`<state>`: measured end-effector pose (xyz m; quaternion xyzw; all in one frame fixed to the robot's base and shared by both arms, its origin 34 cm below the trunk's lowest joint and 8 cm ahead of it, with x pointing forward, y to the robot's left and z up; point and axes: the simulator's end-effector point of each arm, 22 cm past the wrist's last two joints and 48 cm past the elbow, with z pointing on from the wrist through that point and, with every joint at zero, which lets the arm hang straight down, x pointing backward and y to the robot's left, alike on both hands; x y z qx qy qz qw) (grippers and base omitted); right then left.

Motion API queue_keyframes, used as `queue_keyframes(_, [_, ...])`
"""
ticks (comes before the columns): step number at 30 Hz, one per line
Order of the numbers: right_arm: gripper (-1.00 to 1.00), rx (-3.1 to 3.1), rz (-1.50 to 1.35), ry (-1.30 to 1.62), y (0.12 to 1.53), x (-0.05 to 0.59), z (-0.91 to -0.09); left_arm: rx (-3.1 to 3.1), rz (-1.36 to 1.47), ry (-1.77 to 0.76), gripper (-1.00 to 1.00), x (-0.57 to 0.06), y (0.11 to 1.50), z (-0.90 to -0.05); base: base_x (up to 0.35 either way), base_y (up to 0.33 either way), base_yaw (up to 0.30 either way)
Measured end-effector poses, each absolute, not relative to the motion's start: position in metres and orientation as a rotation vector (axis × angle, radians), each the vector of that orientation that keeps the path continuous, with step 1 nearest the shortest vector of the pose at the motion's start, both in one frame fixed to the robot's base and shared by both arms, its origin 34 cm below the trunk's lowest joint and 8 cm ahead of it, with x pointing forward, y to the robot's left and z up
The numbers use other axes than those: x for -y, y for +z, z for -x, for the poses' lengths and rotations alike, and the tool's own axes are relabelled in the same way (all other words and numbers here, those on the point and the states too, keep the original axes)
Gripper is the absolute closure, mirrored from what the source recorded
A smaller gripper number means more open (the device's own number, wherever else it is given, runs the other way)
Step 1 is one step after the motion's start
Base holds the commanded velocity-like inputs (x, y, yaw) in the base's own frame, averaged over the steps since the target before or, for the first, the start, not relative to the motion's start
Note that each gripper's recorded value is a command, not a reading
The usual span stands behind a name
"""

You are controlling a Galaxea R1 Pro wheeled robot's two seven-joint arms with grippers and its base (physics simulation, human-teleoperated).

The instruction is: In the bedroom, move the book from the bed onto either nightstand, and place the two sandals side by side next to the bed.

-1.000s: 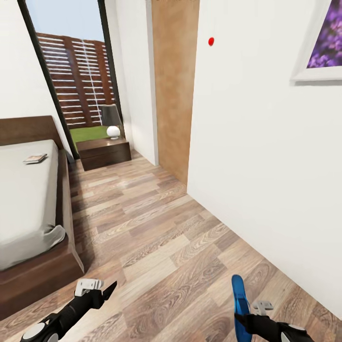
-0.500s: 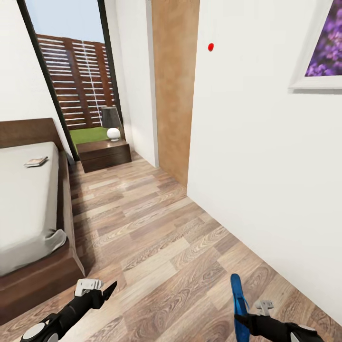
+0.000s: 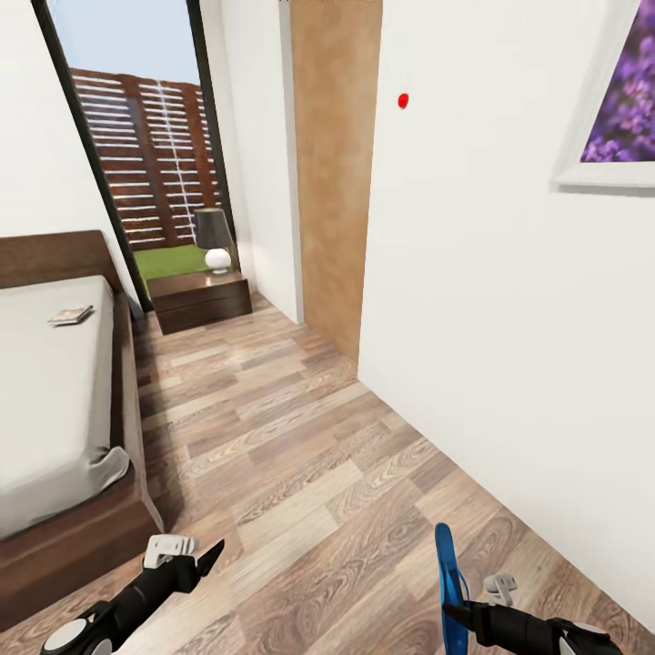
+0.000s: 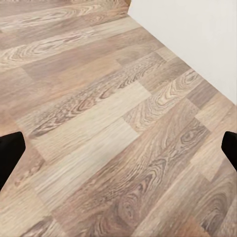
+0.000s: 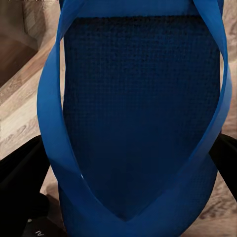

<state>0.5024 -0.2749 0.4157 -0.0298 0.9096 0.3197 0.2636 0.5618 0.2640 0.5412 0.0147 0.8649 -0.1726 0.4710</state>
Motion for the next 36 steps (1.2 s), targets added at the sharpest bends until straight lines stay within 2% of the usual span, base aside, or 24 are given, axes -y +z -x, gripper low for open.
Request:
queue_keyframes(25, [1.00,-2.462,0.081,0.864,0.452,0.274,-0.509,-2.126,-0.017,-0.442,-1.00,-0.255,0.573,-0.566,0.000,0.000,0.000])
queue_keyframes(36, [1.00,-2.456,0.086,0.865,0.455,0.274,-0.510,-2.129,-0.001,-0.456,-1.00,-0.247,0.570,-0.564,0.000,0.000,-0.228])
